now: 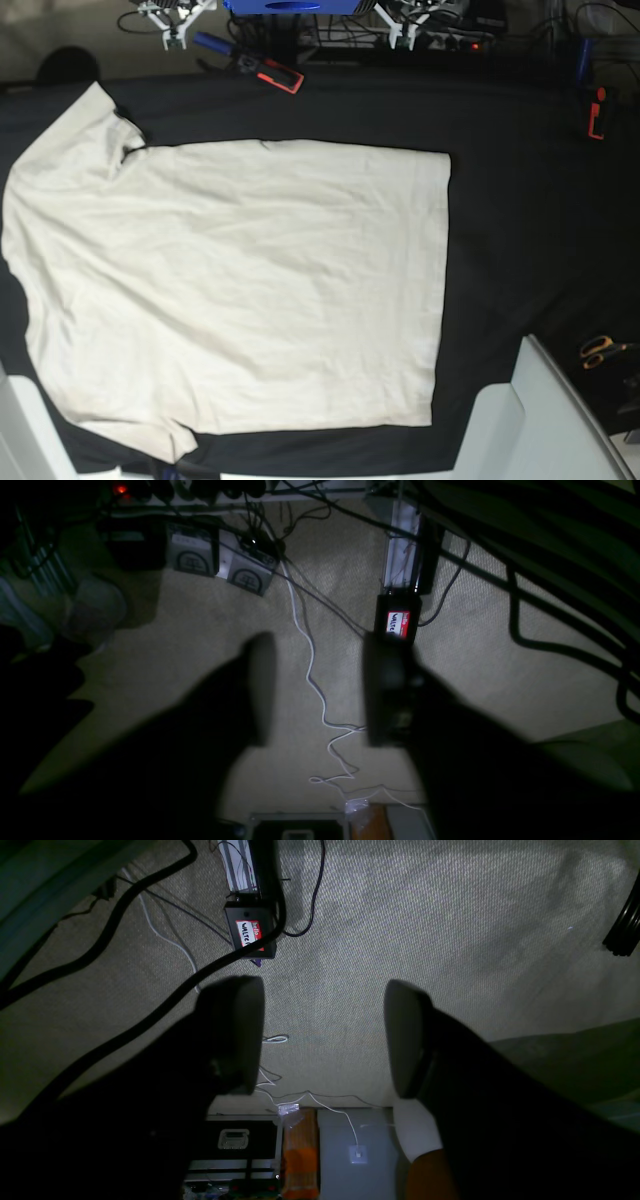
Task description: Fold the T-shirt properly
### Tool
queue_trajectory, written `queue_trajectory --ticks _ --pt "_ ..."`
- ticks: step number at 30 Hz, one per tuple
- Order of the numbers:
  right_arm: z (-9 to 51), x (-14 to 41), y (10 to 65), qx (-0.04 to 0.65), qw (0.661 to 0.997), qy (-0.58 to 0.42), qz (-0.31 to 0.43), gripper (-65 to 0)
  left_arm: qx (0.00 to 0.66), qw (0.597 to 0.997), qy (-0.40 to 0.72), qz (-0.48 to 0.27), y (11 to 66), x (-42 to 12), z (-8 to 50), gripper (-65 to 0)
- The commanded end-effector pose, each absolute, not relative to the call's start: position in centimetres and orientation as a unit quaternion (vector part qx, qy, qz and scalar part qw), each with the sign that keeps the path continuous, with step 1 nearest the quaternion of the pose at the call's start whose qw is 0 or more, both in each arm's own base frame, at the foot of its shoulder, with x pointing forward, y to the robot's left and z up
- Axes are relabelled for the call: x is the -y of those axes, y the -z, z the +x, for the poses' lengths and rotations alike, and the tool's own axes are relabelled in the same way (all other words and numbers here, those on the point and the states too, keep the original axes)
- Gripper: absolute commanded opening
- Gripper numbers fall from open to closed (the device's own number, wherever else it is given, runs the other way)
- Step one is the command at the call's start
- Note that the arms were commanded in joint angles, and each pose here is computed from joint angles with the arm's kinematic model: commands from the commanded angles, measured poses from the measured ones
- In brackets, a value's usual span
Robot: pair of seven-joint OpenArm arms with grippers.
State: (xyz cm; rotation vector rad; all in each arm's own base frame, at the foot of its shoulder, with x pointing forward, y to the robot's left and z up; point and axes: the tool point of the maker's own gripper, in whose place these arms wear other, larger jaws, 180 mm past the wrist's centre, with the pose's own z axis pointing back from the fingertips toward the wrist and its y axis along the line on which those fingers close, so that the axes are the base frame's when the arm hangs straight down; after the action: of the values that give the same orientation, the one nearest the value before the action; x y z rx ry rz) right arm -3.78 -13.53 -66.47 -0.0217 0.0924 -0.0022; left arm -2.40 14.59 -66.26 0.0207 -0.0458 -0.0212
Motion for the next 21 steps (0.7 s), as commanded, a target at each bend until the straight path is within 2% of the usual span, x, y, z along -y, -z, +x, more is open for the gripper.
queue_trajectory --ticks 1,2,4,5,7,10,21 --pt "-4.0 13.9 66.4 -0.049 0.999 -0.001 -0.012 -36.5 0.018 1.0 0.011 0.011 66.2 -14.7 -2.9 -55.8" --pt "-4.0 13.9 66.4 -0.049 0.999 -0.001 -0.012 -42.9 0.018 1.0 0.011 0.011 66.2 -14.7 -2.9 -64.3" --pt "-4.0 13.9 66.4 -0.049 0.999 -0.001 -0.012 -60.3 0.018 1.0 0.011 0.011 66.2 -14.7 -2.9 -65.0" --pt "-4.0 13.9 66.4 -0.049 0.999 -0.001 -0.012 -65.0 0.018 1.0 0.011 0.011 66.2 -14.7 -2.9 -65.0" --pt "-4.0 13.9 66.4 -0.047 0.999 -0.001 -0.012 -61.5 0.017 1.0 0.011 0.011 66.2 -14.7 -3.0 -65.0" --pt "-4.7 13.9 66.4 -0.051 0.999 -0.001 -0.012 -65.0 0.016 1.0 0.011 0.011 66.2 -14.7 -3.1 -65.0" --pt "-4.9 14.0 66.4 -0.055 0.998 -0.004 -0.013 -64.8 0.007 1.0 0.012 0.011 66.1 -14.7 -4.4 -65.0"
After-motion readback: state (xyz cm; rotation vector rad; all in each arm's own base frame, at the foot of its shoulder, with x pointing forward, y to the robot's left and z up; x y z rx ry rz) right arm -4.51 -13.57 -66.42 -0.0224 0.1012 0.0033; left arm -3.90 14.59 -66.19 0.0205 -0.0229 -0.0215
